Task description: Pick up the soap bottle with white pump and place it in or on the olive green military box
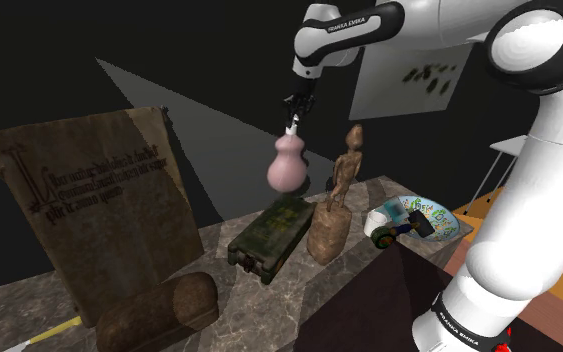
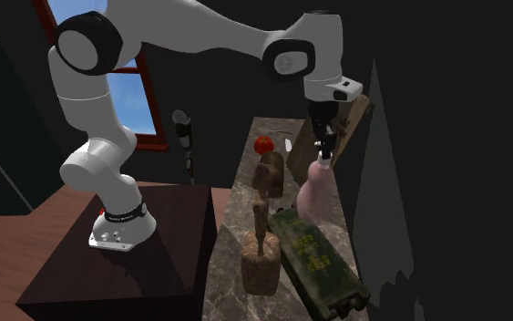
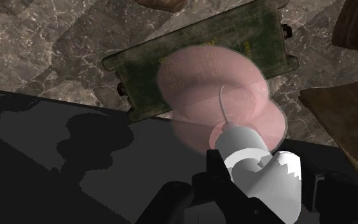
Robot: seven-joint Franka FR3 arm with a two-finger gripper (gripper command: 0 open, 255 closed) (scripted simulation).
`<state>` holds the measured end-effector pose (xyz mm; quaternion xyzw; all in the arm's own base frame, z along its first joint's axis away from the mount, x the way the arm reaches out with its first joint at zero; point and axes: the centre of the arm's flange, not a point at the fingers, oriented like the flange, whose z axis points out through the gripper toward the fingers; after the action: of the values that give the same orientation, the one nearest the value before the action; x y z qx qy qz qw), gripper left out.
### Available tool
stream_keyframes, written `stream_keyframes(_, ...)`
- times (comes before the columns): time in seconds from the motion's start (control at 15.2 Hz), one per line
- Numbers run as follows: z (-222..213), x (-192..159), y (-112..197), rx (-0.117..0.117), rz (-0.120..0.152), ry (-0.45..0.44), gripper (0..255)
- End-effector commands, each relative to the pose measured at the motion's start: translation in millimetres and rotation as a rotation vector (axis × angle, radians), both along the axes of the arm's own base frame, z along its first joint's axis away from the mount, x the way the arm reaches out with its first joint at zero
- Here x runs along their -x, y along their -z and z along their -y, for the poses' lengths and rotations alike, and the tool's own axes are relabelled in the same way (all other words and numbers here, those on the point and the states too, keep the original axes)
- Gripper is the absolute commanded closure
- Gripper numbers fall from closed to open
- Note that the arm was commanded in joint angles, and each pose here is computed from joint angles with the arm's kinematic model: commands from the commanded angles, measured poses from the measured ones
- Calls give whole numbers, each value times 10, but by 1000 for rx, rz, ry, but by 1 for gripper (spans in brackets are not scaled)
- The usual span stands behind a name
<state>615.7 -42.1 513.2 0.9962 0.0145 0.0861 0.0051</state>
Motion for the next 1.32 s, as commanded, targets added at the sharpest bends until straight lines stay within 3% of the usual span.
stream_keyframes(0.0, 8, -16, 84, 0, 2, -1, 255)
stream_keyframes(1.25, 8, -17, 1087, 0, 2, -1, 255)
